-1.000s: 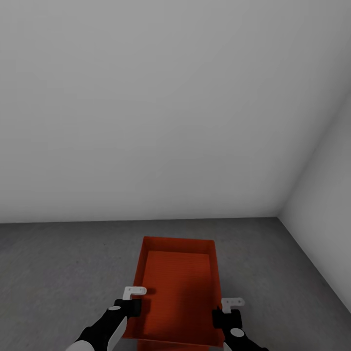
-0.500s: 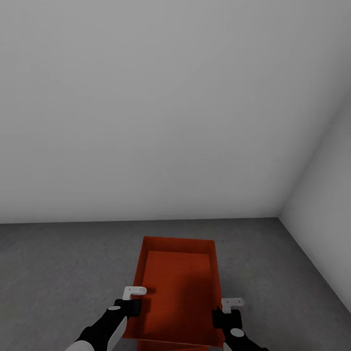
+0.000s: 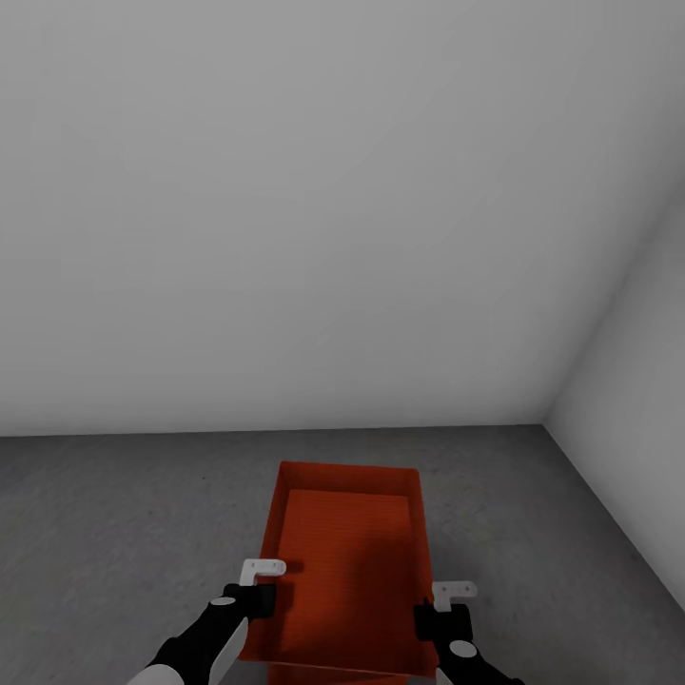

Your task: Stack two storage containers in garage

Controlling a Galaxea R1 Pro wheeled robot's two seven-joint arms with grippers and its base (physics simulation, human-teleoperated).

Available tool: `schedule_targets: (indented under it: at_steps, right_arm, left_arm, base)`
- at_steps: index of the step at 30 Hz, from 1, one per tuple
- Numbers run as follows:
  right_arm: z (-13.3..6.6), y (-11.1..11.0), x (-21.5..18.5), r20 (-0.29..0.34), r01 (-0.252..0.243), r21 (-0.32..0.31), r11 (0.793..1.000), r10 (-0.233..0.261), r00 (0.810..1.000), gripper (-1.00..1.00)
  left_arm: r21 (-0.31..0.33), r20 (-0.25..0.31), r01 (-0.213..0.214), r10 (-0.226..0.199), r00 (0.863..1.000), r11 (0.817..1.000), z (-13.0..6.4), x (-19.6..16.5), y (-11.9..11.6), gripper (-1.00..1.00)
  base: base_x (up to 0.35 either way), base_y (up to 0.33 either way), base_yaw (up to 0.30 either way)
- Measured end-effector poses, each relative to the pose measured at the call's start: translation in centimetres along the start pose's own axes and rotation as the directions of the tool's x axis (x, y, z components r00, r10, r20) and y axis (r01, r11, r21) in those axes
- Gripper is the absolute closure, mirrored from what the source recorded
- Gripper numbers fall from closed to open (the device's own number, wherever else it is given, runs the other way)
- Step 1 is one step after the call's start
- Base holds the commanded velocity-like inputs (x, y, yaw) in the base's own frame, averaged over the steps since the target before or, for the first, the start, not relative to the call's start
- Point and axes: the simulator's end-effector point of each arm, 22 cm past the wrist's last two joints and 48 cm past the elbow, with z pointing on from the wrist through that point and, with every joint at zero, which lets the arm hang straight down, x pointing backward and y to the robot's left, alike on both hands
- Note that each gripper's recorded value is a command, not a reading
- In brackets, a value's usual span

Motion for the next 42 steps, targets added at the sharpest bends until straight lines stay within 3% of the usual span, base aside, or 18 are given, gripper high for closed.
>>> schedule_targets:
  at_steps: [18,42]
  right_arm:
    - [0.01,-0.02,-0.06,0.0,0.006,0.001,1.0,-0.006,1.0,1.0]
    - [0.02,-0.09,-0.01,-0.002,0.005,0.001,1.0,-0.005,1.0,1.0]
  left_arm:
    - [-0.001,-0.001,0.001,-0.001,1.0,1.0,0.0,0.03,-0.03,1.0]
    - [0.0,-0.002,0.001,-0.001,1.0,1.0,-0.01,0.06,-0.09,1.0]
  base:
    - [0.0,0.0,0.171]
    - [0.0,0.0,0.004]
